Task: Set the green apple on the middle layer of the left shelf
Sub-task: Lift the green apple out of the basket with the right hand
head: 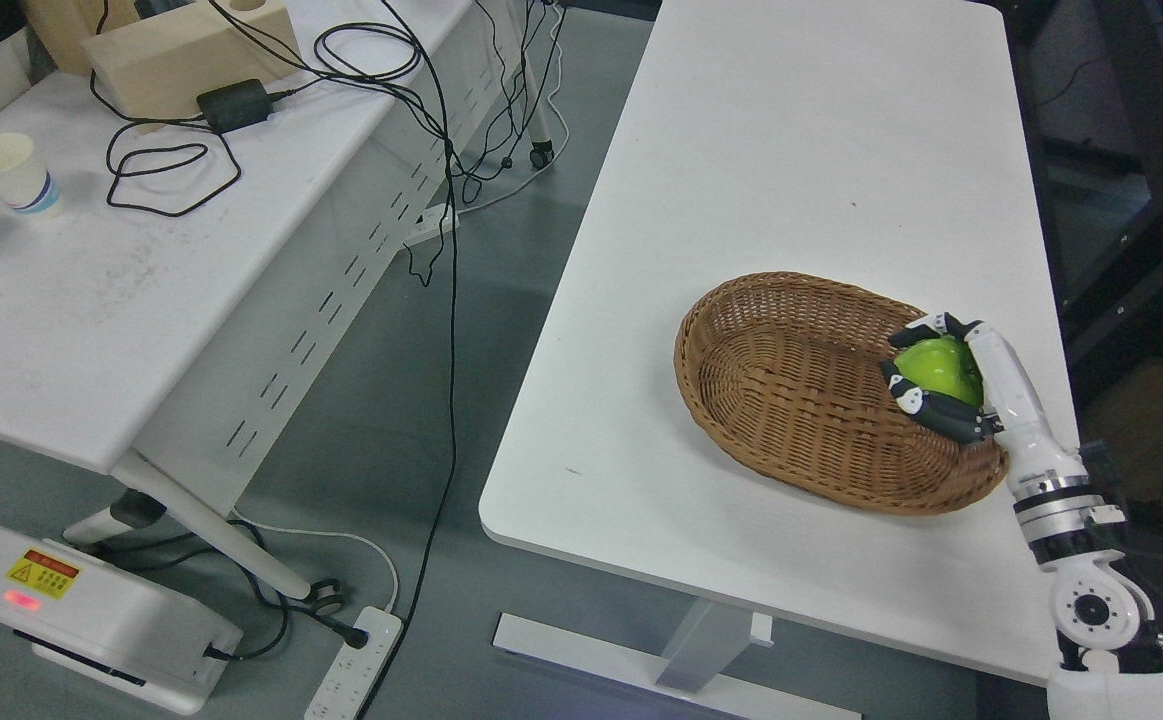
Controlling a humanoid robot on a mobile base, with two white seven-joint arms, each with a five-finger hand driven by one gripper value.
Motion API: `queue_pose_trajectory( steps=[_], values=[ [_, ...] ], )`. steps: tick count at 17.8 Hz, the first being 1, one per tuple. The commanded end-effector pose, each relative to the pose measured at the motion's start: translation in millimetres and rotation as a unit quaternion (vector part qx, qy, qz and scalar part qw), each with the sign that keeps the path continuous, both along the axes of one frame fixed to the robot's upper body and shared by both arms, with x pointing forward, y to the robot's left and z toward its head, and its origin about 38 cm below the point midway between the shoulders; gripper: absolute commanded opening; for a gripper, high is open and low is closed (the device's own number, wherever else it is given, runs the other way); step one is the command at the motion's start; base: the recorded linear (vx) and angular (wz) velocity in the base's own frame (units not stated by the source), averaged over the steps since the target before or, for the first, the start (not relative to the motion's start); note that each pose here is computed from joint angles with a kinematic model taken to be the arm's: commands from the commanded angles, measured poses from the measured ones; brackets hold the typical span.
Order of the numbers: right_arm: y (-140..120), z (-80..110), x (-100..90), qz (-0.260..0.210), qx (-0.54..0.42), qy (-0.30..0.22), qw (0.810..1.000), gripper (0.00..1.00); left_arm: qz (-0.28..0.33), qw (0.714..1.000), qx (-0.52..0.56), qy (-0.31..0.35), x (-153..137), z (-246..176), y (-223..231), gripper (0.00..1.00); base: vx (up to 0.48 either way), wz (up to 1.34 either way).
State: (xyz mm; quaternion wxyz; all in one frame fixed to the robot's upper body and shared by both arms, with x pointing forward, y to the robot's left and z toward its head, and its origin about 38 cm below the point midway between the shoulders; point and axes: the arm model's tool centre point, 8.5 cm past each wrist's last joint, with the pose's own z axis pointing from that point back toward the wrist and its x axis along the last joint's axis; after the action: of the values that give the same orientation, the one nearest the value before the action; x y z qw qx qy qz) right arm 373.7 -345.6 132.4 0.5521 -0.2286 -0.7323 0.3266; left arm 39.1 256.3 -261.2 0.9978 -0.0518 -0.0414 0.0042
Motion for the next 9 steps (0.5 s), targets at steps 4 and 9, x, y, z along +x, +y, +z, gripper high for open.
queue_pose_trajectory(
  steps=[4,9],
  values=[
    [0.8,6.5,-32.2,-0.078,0.167,-0.069,0.980,0.00,0.000,1.000,0.009,0.001,0.3,0.9,11.3,1.00,0.000,0.00],
    [7.5,-0.5,-40.2,-0.081,0.178,-0.063,0.979,0.00,0.001,1.000,0.009,0.002,-0.7,0.8,11.3,1.00,0.000,0.00]
  ],
)
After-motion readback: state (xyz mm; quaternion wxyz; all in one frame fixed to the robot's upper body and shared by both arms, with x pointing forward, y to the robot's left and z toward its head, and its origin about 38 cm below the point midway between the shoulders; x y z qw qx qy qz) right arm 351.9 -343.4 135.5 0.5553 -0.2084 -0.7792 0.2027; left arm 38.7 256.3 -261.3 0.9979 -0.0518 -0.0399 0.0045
